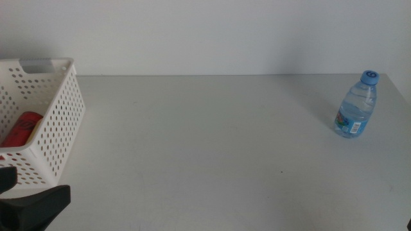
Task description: Use arms to grab the bottles and put them into the dustbin to the left of the table.
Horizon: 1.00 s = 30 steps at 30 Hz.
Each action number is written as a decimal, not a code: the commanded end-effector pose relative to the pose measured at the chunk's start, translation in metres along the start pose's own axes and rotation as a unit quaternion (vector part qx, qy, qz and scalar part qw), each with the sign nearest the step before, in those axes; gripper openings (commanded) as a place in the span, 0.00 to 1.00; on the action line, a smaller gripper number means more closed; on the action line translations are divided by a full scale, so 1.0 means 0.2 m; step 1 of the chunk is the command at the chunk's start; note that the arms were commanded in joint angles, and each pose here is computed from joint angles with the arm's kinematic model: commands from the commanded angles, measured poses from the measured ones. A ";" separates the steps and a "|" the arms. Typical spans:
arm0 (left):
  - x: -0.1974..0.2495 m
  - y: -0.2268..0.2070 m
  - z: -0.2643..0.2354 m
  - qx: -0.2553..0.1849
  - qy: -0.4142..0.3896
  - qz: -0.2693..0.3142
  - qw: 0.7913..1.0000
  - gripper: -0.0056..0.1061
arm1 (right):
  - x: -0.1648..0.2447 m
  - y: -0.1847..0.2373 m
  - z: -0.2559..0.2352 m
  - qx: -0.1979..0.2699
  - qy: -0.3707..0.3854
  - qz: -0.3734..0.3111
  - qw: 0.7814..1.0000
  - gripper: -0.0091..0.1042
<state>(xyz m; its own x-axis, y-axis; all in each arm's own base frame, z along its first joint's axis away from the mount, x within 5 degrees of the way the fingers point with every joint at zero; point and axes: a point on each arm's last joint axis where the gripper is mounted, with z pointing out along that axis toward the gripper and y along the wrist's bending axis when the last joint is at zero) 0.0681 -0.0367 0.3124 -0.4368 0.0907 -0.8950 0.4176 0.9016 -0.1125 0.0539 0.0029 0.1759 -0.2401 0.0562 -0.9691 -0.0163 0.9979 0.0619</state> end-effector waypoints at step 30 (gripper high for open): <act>-0.07 -0.01 -0.02 0.008 -0.043 -0.009 0.999 0.89 | -0.14 0.02 0.56 -0.039 -0.139 -0.033 0.989 0.68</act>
<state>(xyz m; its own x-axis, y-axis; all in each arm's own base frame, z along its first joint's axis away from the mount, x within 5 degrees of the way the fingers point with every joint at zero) 0.0680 -0.0367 0.3123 -0.4384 0.0913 -0.8941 0.4177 0.9015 -0.1128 0.1605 0.0093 0.1574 -0.1659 -0.0143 -0.9860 -0.1066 0.9943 0.0035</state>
